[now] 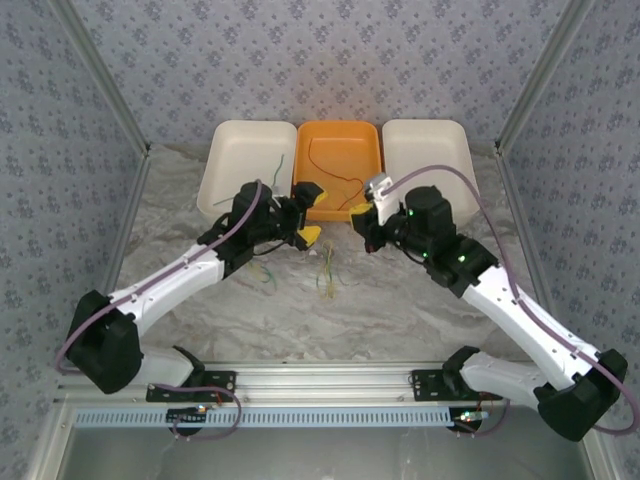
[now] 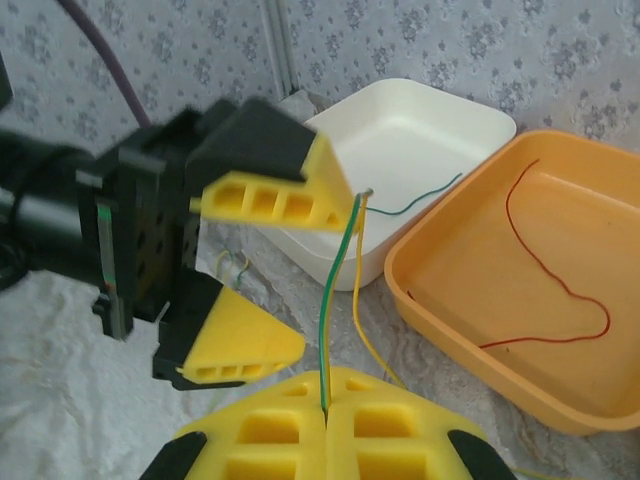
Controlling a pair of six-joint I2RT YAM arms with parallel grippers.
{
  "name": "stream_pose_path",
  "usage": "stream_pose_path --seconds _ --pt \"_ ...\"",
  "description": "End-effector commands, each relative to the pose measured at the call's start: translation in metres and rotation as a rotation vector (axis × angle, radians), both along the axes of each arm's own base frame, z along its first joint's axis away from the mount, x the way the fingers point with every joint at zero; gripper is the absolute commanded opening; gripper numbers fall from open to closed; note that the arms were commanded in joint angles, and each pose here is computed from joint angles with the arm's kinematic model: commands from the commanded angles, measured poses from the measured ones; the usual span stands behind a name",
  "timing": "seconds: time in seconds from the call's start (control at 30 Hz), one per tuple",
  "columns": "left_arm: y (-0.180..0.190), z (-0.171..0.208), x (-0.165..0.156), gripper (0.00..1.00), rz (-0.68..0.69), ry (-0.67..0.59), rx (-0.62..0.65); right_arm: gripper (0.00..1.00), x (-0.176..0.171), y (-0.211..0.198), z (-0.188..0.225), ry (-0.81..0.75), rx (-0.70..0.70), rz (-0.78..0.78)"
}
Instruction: Untangle the cables
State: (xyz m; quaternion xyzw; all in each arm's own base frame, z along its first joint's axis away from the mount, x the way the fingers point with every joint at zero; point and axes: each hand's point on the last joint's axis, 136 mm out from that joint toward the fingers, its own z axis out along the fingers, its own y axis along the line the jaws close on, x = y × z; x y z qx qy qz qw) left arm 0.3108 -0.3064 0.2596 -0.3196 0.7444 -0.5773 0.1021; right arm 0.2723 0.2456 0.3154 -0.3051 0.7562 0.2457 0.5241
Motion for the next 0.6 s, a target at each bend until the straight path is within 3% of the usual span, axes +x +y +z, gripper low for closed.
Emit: stream_pose_path --seconds 0.0,0.33,0.4,0.57 --pt "0.01 0.018 -0.01 0.96 0.086 0.128 -0.141 0.0 0.006 -0.002 0.018 -0.187 -0.043 -0.06" --pt "-0.004 0.016 -0.012 0.95 0.049 0.177 -0.2 0.0 -0.001 0.038 -0.008 -0.245 -0.182 -0.002" --pt "-0.003 0.014 -0.011 0.9 0.053 0.179 -0.191 0.0 -0.004 0.044 -0.011 -0.249 -0.198 0.01" --pt "0.014 0.01 -0.005 0.66 0.108 0.158 -0.153 0.0 -0.012 0.046 -0.019 -0.247 -0.218 0.021"
